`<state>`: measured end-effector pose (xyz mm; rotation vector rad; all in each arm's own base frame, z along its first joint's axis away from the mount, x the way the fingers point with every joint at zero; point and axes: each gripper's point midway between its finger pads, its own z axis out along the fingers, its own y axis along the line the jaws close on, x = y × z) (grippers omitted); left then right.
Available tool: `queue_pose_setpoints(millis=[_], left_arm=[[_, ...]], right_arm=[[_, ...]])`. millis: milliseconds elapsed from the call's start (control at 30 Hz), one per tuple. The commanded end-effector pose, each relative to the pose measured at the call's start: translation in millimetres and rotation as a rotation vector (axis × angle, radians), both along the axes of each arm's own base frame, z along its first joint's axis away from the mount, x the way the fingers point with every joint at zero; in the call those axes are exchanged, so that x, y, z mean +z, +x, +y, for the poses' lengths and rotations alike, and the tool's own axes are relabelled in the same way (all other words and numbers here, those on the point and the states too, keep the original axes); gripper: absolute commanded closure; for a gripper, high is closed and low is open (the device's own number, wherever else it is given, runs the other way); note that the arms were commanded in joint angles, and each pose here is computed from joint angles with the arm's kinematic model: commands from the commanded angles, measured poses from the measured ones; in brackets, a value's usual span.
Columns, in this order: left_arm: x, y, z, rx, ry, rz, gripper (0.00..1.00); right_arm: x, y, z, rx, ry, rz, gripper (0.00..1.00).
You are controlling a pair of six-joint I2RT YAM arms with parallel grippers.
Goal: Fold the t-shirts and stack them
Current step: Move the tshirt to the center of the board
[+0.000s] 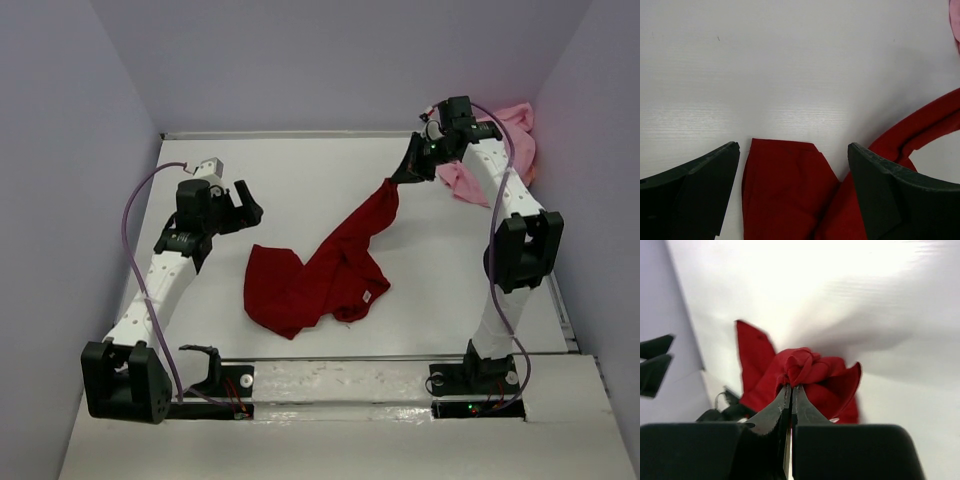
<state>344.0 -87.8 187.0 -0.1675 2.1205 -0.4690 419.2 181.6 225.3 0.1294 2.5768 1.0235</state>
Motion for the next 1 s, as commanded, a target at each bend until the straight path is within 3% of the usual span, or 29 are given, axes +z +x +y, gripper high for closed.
queue_pose_setpoints(millis=[0,67,200,300,333,400,467,667,700,833,967], left_arm=[[8.1,-3.2,-5.7,-0.03,-0.013,-0.028,0.01],[7.8,-2.9,-6.3,-0.033,-0.015,-0.026,0.01],[4.7,-2.3,-8.6,-0.05,-0.011,-0.018,0.01],[-2.4,-1.4,-12.8,-0.076,-0.009,0.008,0.01],[-3.9,-1.6,-14.0,-0.082,-0.009,0.015,0.01],[-8.2,-0.8,-17.1,-0.097,-0.007,0.031,0.01],[-10.8,-2.2,-21.7,-0.125,-0.003,0.043,0.01],[-17.1,-3.3,-43.1,-0.217,0.016,0.079,0.01],[-19.5,-3.1,-45.5,-0.223,0.016,0.091,0.01],[-29.9,-0.9,-59.7,-0.251,0.009,0.126,0.01],[-31.9,0.0,-72.2,-0.275,0.016,0.133,0.01]], right_arm=[[-45.7,16.3,-27.7,0.005,-0.225,0.018,0.97],[-55.5,23.5,-27.9,0.001,-0.232,0.01,0.86],[-64.9,41.8,-20.1,-0.003,-0.195,-0.019,0.51],[-65.9,51.9,-19.6,-0.01,-0.198,-0.036,0.48],[-64.7,53.8,-21.0,-0.015,-0.206,-0.047,0.4],[-61.0,57.6,-21.0,-0.012,-0.207,-0.079,0.38],[-57.5,63.1,-30.3,-0.028,-0.232,-0.118,0.27],[-85.4,36.7,-70.5,-0.079,-0.191,-0.003,0.26],[-76.6,27.7,-71.7,-0.084,-0.168,-0.026,0.26],[-121.3,-12.7,-69.4,-0.102,-0.095,0.056,0.27],[-134.6,-29.1,-59.9,-0.112,-0.023,0.08,0.28]])
